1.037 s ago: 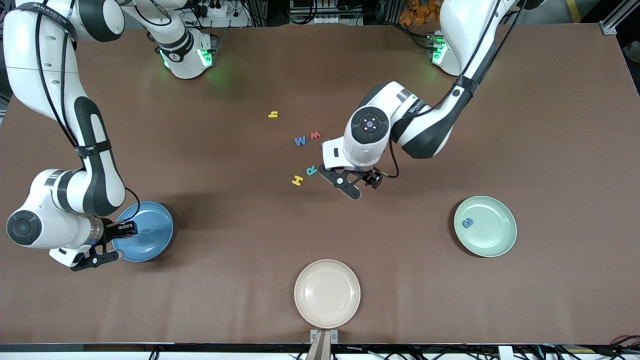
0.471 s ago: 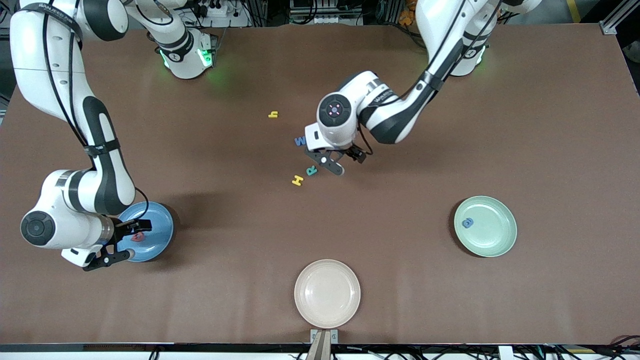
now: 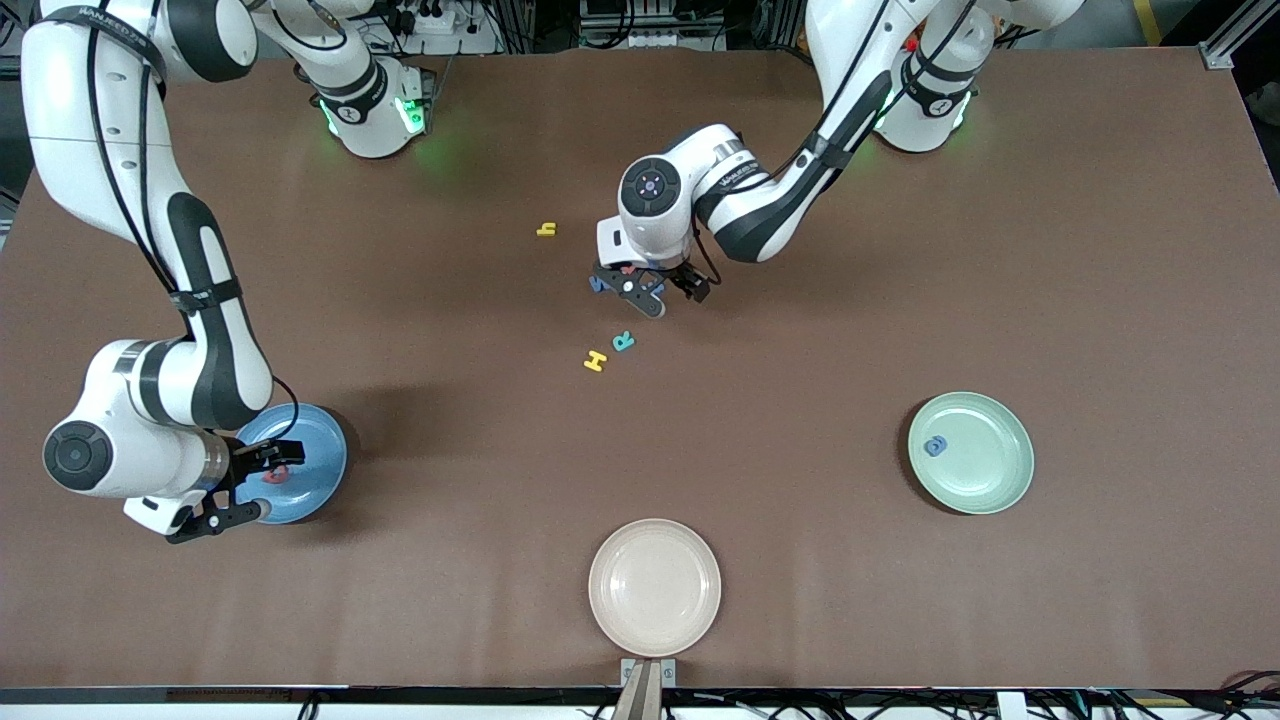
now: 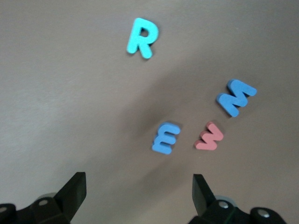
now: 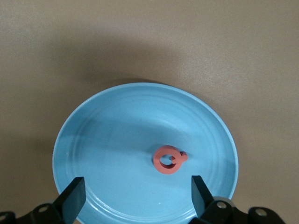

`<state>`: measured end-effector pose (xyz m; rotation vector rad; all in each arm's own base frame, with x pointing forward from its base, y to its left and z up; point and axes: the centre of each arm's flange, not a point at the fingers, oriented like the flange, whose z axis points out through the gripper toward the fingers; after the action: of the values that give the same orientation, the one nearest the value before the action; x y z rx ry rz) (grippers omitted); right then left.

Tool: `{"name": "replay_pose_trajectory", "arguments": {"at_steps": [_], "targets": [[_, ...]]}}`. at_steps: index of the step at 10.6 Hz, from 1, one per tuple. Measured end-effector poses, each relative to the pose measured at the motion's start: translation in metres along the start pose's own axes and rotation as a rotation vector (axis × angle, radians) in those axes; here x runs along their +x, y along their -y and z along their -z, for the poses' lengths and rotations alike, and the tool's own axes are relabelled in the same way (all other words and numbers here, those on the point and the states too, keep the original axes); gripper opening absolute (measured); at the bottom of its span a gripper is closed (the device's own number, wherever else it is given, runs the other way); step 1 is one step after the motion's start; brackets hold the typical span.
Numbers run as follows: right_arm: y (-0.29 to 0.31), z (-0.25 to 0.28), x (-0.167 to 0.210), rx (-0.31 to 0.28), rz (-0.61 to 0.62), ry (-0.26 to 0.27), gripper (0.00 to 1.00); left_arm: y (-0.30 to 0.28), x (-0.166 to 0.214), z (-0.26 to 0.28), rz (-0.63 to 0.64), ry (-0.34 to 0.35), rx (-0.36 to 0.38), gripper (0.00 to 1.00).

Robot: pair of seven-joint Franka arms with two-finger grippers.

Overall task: Sort uppercase to blue plate, lowercase to green plate
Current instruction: 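Lower the left gripper onto the blue letter E and close it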

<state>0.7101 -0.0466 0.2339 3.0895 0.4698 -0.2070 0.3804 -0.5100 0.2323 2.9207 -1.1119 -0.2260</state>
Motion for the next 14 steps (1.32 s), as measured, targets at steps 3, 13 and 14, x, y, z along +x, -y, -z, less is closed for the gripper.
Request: {"name": "replay_pose_trajectory", "arguments": {"at_steps": [3,13,14], "targets": [[0.001,-0.004,0.0,0.0,0.002,0.0,1.0,-0.01,-0.01,-0.024,-0.047,-0.052,0.009,1.0],[0.033,-0.011,0.009,-0.003,-0.033,0.005,1.0,-0.017,-0.012,-0.058,-0.137,-0.122,0.035,1.0],[0.032,-0.011,0.009,-0.003,-0.035,0.005,1.0,-0.017,-0.013,-0.059,-0.137,-0.121,0.035,1.0]]}}
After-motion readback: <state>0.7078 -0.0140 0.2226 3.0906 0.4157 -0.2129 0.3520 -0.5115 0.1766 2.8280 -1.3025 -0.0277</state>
